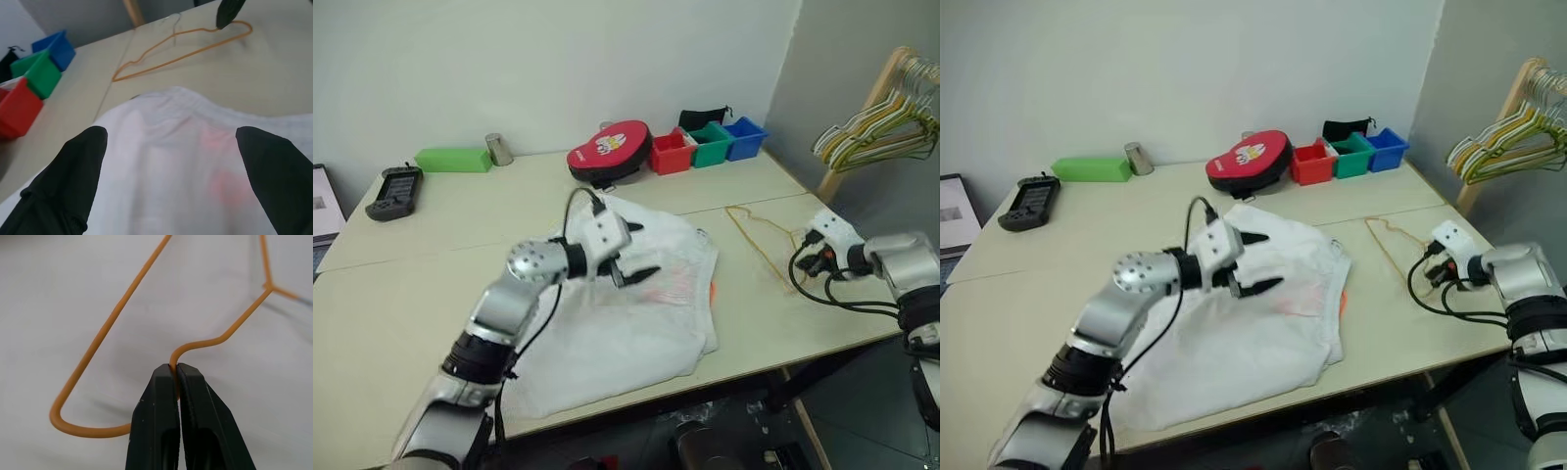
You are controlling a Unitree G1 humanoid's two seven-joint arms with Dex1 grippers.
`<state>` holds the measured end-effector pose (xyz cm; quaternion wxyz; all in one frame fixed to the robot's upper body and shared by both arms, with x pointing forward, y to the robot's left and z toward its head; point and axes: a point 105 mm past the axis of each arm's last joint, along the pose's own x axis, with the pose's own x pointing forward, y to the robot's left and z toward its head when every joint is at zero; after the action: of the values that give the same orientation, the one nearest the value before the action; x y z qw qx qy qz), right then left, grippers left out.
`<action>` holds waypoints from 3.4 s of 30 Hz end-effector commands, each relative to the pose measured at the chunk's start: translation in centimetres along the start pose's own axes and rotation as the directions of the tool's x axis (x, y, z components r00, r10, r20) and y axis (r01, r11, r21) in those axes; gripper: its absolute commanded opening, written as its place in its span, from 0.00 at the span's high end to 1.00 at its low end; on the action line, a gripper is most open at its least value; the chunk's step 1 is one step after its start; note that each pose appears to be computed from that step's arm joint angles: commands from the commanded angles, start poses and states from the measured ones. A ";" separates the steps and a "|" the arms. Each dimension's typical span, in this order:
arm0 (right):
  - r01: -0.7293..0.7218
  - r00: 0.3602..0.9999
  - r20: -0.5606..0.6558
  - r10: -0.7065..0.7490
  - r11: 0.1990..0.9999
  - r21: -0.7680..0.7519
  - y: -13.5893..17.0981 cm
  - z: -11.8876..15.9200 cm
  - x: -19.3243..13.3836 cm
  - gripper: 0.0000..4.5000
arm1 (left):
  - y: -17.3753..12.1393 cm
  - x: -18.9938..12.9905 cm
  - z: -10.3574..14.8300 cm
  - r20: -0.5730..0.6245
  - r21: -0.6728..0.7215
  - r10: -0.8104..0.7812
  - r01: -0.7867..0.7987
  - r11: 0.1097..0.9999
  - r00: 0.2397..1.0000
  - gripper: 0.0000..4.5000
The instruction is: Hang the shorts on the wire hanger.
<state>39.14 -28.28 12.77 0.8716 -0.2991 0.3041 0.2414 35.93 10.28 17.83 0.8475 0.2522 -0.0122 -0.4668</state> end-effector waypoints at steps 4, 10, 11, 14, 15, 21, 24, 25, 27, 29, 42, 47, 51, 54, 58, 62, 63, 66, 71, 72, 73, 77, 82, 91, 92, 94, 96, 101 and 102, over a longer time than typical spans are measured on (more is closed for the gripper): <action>0.167 0.984 0.121 -0.134 0.926 -0.338 -1.4 3.9 -1.2 0.99 | 5.8 -2.1 2.0 0.049 0.001 0.131 -0.132 0.991 0.990 0.00; 0.245 0.965 0.199 -0.170 0.857 -0.453 -1.3 5.7 -1.6 0.99 | 7.2 -2.3 2.7 0.053 0.041 0.142 -0.144 0.989 0.988 0.00; 0.265 0.960 0.217 -0.179 0.835 -0.482 -1.3 6.1 -1.8 0.99 | 7.3 -2.3 2.8 0.056 0.042 0.136 -0.139 0.989 0.989 0.00; 0.319 0.943 0.276 -0.187 0.749 -0.581 -1.2 7.4 -2.5 0.99 | 7.5 -2.2 3.1 0.061 0.047 0.126 -0.129 0.990 0.990 0.00; 0.357 0.930 0.318 -0.184 0.659 -0.662 -0.8 8.4 -3.0 0.99 | 8.1 -2.2 3.4 0.067 0.039 0.132 -0.135 0.990 0.989 0.00; 0.488 0.871 0.486 -0.068 0.236 -0.841 2.1 11.6 -4.7 0.99 | 10.0 -2.0 5.2 0.118 -0.023 0.089 -0.087 0.996 0.989 0.00; 0.535 0.842 0.540 -0.006 0.144 -0.833 3.4 12.5 -5.1 0.99 | 9.9 -1.8 6.0 0.139 -0.062 -0.006 0.015 0.998 0.990 0.00; 0.548 0.833 0.553 0.012 0.122 -0.828 3.8 12.7 -5.2 0.99 | 9.8 -1.7 6.1 0.141 -0.074 -0.031 0.042 0.996 0.989 0.00; 0.579 0.810 0.583 0.058 0.078 -0.812 5.0 13.3 -5.4 0.99 | 9.4 -1.5 5.8 0.109 -0.064 -0.107 0.115 0.991 0.988 0.00; 0.600 0.794 0.602 0.085 0.053 -0.798 5.8 13.7 -5.6 0.99 | 9.2 -1.3 5.3 0.067 -0.037 -0.144 0.146 0.989 0.987 0.00; 0.684 0.719 0.673 0.173 -0.002 -0.730 8.6 16.0 -6.8 0.99 | 7.1 -1.1 1.5 -0.179 0.022 -0.346 0.355 0.934 0.921 0.00; 0.695 0.711 0.686 0.156 -0.007 -0.719 8.1 16.2 -6.8 1.00 | 6.5 -1.6 0.4 -0.237 0.010 -0.389 0.403 0.915 0.890 0.08; 0.703 0.703 0.694 0.154 -0.010 -0.711 8.1 16.4 -6.9 1.00 | 6.5 -1.5 0.0 -0.246 0.017 -0.381 0.397 0.918 0.891 0.28; 0.708 0.699 0.699 0.155 -0.008 -0.706 8.2 16.6 -6.9 1.00 | 6.5 -1.4 0.0 -0.243 0.017 -0.377 0.392 0.920 0.894 0.41; 0.711 0.695 0.702 0.152 -0.006 -0.703 8.1 16.7 -6.8 1.00 | 6.5 -1.4 -0.1 -0.241 0.015 -0.374 0.388 0.921 0.896 0.60; 0.710 0.696 0.702 0.152 -0.001 -0.704 8.1 16.7 -6.7 1.00 | 6.6 -1.4 -0.2 -0.239 0.014 -0.369 0.383 0.924 0.898 0.80; 0.711 0.695 0.703 0.151 0.002 -0.703 8.1 16.8 -6.7 1.00 | 6.5 -1.4 -0.2 -0.240 0.014 -0.370 0.384 0.923 0.898 0.85; 0.713 0.693 0.706 0.144 0.010 -0.701 7.9 16.8 -6.6 1.00 | 6.5 -1.5 -0.3 -0.240 0.013 -0.372 0.387 0.922 0.896 0.99; 0.701 0.704 0.698 0.131 0.026 -0.712 7.6 16.6 -6.2 1.00 | 6.4 -1.5 -0.3 -0.238 0.015 -0.372 0.387 0.922 0.897 1.00; 0.693 0.711 0.692 0.128 0.038 -0.720 7.6 16.5 -6.1 1.00 | 6.5 -1.3 -0.3 -0.241 0.023 -0.362 0.378 0.926 0.901 1.00; 0.685 0.717 0.686 0.124 0.053 -0.726 7.5 16.5 -5.9 1.00 | 6.6 -1.2 -0.3 -0.242 0.027 -0.345 0.362 0.932 0.907 1.00; 0.634 0.747 0.652 0.127 0.155 -0.757 7.8 15.8 -5.4 0.96 | 6.7 -1.0 -0.4 -0.250 0.044 -0.332 0.353 0.934 0.909 1.00; 0.538 0.782 0.600 0.171 0.301 -0.787 8.5 15.2 -5.8 0.72 | 6.8 -0.8 -0.9 -0.267 0.119 -0.280 0.320 0.940 0.922 1.00; 0.115 0.850 0.478 0.224 0.805 -0.582 9.3 14.7 -7.4 0.23 | 6.8 -0.2 -1.3 -0.235 0.313 -0.161 0.231 0.921 0.959 1.00; 0.099 0.859 0.466 0.213 0.824 -0.558 9.2 14.6 -7.3 0.19 | 6.7 -0.2 -1.1 -0.225 0.330 -0.164 0.233 0.915 0.961 1.00; 0.060 0.889 0.408 0.206 0.833 -0.550 9.1 14.0 -6.6 0.07 | 6.4 0.0 -0.8 -0.223 0.388 -0.158 0.237 0.891 0.962 1.00; -0.028 0.902 0.343 0.262 0.828 -0.560 9.9 13.1 -6.2 0.00 | 6.3 0.2 -0.4 -0.203 0.404 -0.152 0.224 0.887 0.967 1.00; -0.022 0.922 0.327 0.208 0.870 -0.492 9.4 13.1 -4.4 0.00 | 5.7 0.5 0.4 -0.178 0.453 -0.161 0.226 0.862 0.971 1.00; -0.021 0.925 0.321 0.203 0.871 -0.490 9.3 13.1 -4.2 0.00 | 5.7 0.5 0.4 -0.179 0.462 -0.160 0.226 0.858 0.971 1.00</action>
<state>35.08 -13.76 19.09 0.7898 -0.4221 0.1009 0.4335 40.68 12.43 19.01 0.7098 0.4695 -0.0105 -0.5250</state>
